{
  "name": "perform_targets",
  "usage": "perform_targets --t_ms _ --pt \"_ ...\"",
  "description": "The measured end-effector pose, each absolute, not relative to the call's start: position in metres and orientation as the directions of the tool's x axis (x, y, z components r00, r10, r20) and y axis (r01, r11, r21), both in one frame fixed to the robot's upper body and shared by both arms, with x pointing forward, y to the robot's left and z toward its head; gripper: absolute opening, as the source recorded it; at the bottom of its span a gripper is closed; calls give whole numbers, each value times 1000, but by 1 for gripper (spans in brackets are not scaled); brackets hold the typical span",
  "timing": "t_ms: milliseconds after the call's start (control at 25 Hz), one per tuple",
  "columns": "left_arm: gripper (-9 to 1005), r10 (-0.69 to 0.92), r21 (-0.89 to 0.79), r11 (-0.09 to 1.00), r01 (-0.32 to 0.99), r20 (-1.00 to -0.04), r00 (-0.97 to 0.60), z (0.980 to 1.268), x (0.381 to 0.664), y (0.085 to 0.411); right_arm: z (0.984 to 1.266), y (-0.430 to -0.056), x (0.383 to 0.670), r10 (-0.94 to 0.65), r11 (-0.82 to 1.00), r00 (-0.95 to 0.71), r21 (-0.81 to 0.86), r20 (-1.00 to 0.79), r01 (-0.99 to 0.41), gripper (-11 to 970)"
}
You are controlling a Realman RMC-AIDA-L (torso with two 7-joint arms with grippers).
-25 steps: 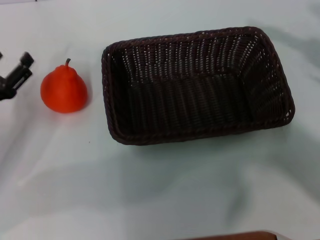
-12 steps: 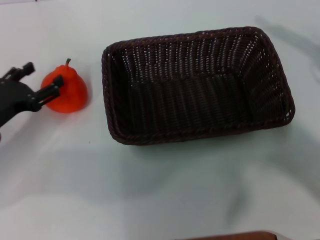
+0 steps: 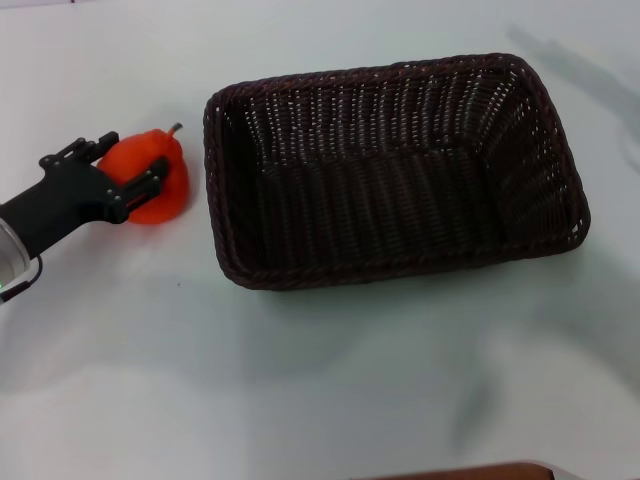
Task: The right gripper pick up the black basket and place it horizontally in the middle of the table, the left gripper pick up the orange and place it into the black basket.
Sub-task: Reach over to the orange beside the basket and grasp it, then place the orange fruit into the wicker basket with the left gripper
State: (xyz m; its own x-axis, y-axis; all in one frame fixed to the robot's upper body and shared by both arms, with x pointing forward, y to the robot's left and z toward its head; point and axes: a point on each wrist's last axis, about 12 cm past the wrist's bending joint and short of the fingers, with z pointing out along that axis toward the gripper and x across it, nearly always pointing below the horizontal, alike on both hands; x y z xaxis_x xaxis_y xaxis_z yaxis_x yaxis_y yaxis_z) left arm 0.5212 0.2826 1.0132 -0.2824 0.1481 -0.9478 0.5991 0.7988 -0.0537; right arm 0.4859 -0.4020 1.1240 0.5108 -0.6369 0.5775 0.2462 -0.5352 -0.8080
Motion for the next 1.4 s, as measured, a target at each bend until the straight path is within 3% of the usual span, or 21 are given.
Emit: perform_targets --t_ms 240,560,760,1040,1200,1400 --pt "760 165 -39 813 581 -941 -294 1012 525 284 1124 -405 486 -646 -540 493 -805 583 245 737" --pt "523 162 -33 824 565 -943 -291 1014 528 284 1121 -407 485 -663 -535 480 -812 574 233 737" --pt "393 80 -44 855 516 -973 -215 1030 524 299 1114 -409 482 -688 -523 461 -823 560 221 733" --pt "337 35 -2 861 509 -997 -64 1065 514 308 1112 -406 485 -687 -521 451 -819 569 241 732" --pt "307 -9 -7 796 605 -1000 1 1087 512 291 1111 -401 491 -684 -514 452 -817 573 259 731" --pt "269 -26 23 651 759 -998 53 1109 512 245 1113 -398 498 -670 -522 447 -805 592 284 731"
